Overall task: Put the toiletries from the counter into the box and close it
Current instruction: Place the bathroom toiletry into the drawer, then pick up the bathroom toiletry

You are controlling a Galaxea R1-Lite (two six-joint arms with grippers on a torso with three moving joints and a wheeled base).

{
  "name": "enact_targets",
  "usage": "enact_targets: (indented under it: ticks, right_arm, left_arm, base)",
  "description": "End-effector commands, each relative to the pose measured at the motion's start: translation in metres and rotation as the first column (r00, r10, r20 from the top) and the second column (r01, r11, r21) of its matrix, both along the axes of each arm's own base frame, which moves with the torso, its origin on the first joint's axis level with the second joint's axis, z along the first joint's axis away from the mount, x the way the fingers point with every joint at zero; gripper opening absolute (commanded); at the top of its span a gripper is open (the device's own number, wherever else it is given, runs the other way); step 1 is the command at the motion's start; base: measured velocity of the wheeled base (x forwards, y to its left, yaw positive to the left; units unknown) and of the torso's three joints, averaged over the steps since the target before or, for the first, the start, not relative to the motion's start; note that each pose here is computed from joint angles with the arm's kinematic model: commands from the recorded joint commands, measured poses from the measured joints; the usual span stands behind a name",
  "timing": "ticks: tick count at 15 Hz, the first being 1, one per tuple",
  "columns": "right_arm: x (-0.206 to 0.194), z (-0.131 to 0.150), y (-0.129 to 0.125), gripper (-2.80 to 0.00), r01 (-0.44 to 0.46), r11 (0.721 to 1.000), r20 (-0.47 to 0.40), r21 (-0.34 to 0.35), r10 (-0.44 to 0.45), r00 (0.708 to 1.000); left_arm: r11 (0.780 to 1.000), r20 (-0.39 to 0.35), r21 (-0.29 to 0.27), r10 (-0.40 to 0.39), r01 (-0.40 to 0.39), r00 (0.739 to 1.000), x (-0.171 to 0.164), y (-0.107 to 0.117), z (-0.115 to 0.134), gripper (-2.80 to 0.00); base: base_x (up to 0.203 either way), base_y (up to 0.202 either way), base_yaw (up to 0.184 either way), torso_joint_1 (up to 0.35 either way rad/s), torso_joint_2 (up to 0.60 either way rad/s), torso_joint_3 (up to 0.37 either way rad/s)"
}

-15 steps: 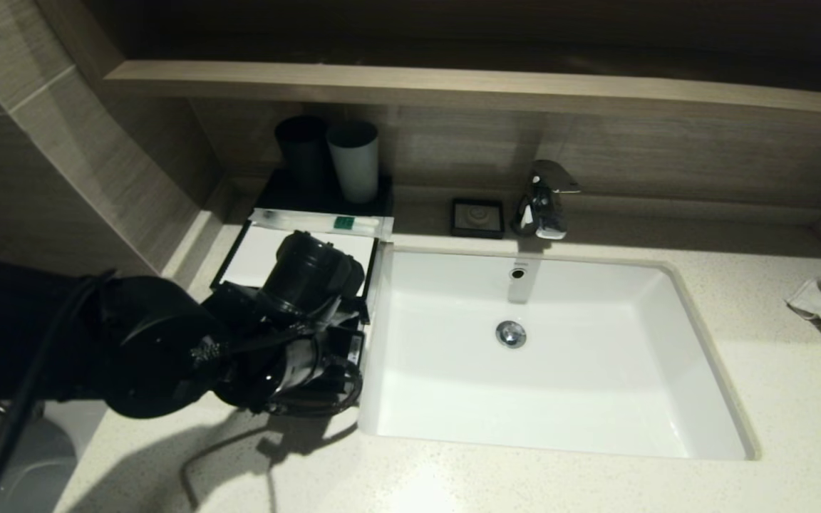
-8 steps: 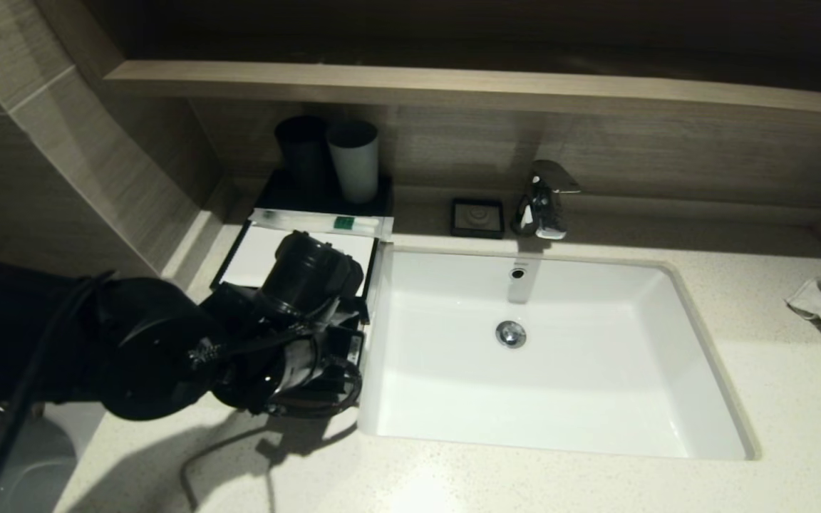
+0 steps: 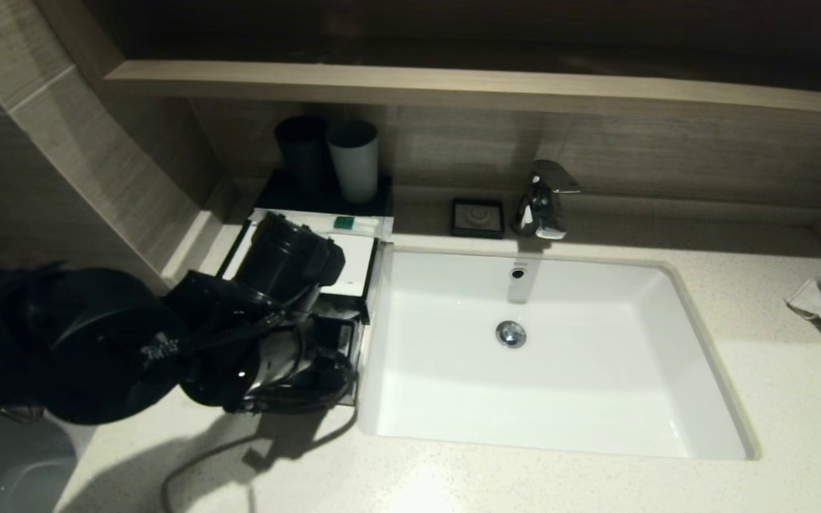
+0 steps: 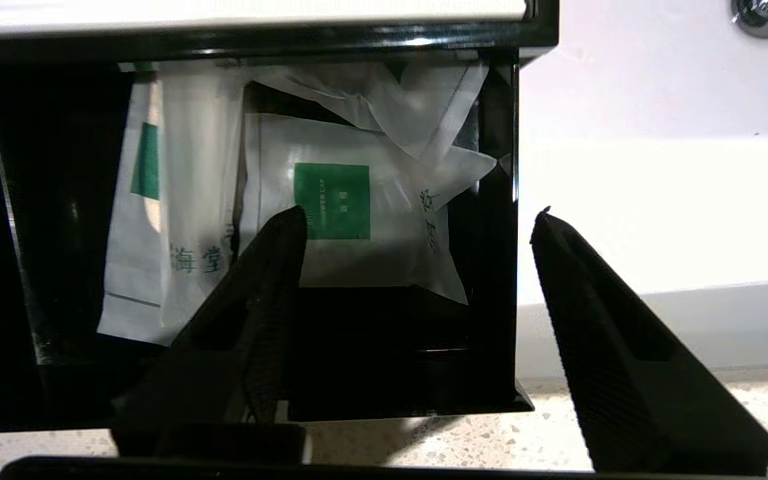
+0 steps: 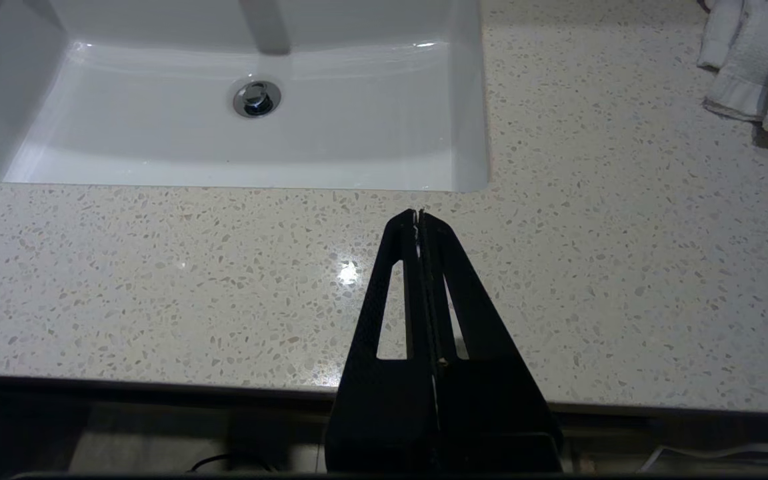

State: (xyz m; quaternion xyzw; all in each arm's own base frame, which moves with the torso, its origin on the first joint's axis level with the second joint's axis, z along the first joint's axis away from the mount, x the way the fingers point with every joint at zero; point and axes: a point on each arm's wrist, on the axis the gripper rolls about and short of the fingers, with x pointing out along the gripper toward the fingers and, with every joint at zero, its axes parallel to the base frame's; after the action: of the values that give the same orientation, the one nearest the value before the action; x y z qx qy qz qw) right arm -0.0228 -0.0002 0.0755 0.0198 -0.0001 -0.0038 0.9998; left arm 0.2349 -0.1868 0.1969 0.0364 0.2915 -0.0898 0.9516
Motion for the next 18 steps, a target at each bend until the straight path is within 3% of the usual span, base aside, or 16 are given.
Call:
enact_targets:
  ticks: [1, 8, 9, 13, 18]
  right_arm:
    - [0.000, 0.000, 0.000, -2.80, 0.000, 1.000, -0.002, 0.000, 0.000, 1.000]
    - [0.000, 0.000, 0.000, -2.80, 0.000, 1.000, -0.002, 0.000, 0.000, 1.000]
    - [0.000, 0.000, 0.000, -2.80, 0.000, 1.000, -0.002, 0.000, 0.000, 1.000]
    - [0.000, 0.000, 0.000, -2.80, 0.000, 1.000, -0.002, 0.000, 0.000, 1.000]
    - [0.000, 0.000, 0.000, -2.80, 0.000, 1.000, -0.002, 0.000, 0.000, 1.000]
  left_arm:
    - [0.999, 0.050, -0.031, 0.019, -0.017, 0.999, -0.006, 0.007, 0.017, 0.00]
    - [0.998, 0.116, -0.065, 0.031, -0.024, 0.993, -0.001, 0.008, 0.038, 0.00]
    - [0.997, 0.126, -0.073, 0.039, -0.030, 0.991, 0.002, 0.007, 0.041, -2.80]
    - [0.992, 0.159, -0.099, 0.100, -0.085, 0.982, 0.020, 0.000, 0.049, -2.80]
    - [0.972, 0.167, -0.178, 0.182, -0.152, 0.969, 0.043, -0.018, 0.050, -2.80]
  base:
    - [0.000, 0.000, 0.000, 0.000, 0.00, 0.000]
    - [0.000, 0.000, 0.000, 0.000, 0.00, 0.000]
    - [0.000, 0.000, 0.000, 0.000, 0.00, 0.000]
    - [0.000, 0.000, 0.000, 0.000, 0.00, 0.000]
    - [0.000, 0.000, 0.000, 0.000, 0.00, 0.000]
